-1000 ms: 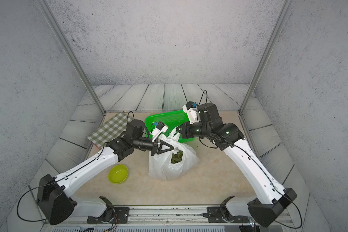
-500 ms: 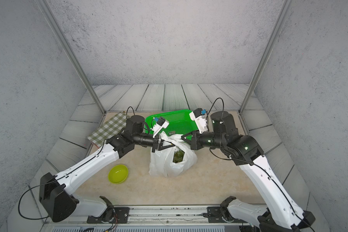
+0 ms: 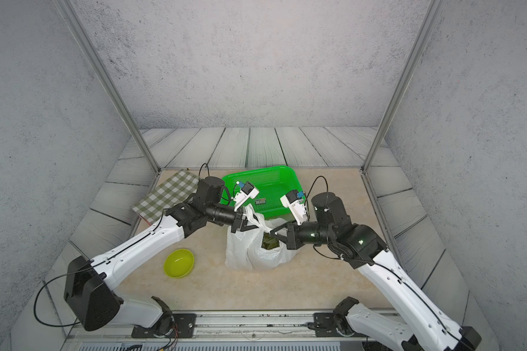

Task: Place the pineapple into a plastic bag & tie a knot
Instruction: Cross the plastic bag at the center of the board.

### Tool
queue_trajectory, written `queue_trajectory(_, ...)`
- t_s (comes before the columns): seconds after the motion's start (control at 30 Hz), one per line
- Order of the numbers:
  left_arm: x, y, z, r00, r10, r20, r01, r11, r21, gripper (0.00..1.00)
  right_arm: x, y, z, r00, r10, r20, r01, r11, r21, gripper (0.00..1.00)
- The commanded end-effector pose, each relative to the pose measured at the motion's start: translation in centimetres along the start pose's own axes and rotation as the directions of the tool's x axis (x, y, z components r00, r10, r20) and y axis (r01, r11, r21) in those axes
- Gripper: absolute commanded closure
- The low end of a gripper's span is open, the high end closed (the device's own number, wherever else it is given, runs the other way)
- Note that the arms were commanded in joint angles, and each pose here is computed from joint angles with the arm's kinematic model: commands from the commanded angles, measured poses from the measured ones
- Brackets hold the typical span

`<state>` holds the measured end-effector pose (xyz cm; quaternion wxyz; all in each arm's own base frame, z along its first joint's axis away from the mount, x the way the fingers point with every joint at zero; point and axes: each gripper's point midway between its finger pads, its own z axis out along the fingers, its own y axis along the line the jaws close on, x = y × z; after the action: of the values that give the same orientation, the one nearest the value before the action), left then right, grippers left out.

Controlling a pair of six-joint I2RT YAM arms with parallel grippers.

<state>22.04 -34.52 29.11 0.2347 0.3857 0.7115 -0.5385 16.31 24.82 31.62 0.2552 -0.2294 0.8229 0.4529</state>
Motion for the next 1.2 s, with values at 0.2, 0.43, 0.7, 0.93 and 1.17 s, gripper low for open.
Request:
queue_trajectory(0.2, -1.8, 2.6, -1.9, 0.997, -0.022, 0.070, 0.031, 0.989, -0.142, 1.00, 4.8, -3.3, 4.6, 0.980, 0.034, -0.194, -0.022, 0.998, 0.060, 1.00)
queue_trajectory(0.43, -1.0, 2.0, -2.4, 0.997, -0.041, 0.061, 0.049, 0.988, -0.147, 1.00, 3.5, -5.6, 7.5, 0.984, 0.050, -0.172, -0.031, 0.993, 0.115, 1.00)
queue_trajectory(0.7, 0.4, 1.7, -3.0, 0.994, -0.082, 0.067, 0.093, 0.982, -0.165, 1.00, 0.9, -6.2, 9.2, 0.995, 0.058, -0.087, -0.046, 0.990, 0.130, 1.00)
queue_trajectory(0.93, 3.1, 3.1, -3.5, 0.991, -0.130, -0.012, 0.123, 0.958, -0.258, 0.91, -0.6, -5.7, 8.7, 0.999, 0.038, -0.025, -0.035, 0.991, 0.130, 1.00)
queue_trajectory(1.17, 5.2, 3.6, -4.2, 0.985, -0.154, -0.072, 0.124, 0.940, -0.316, 0.73, -1.1, -5.2, 8.1, 1.000, 0.026, -0.006, -0.026, 0.992, 0.126, 1.00)
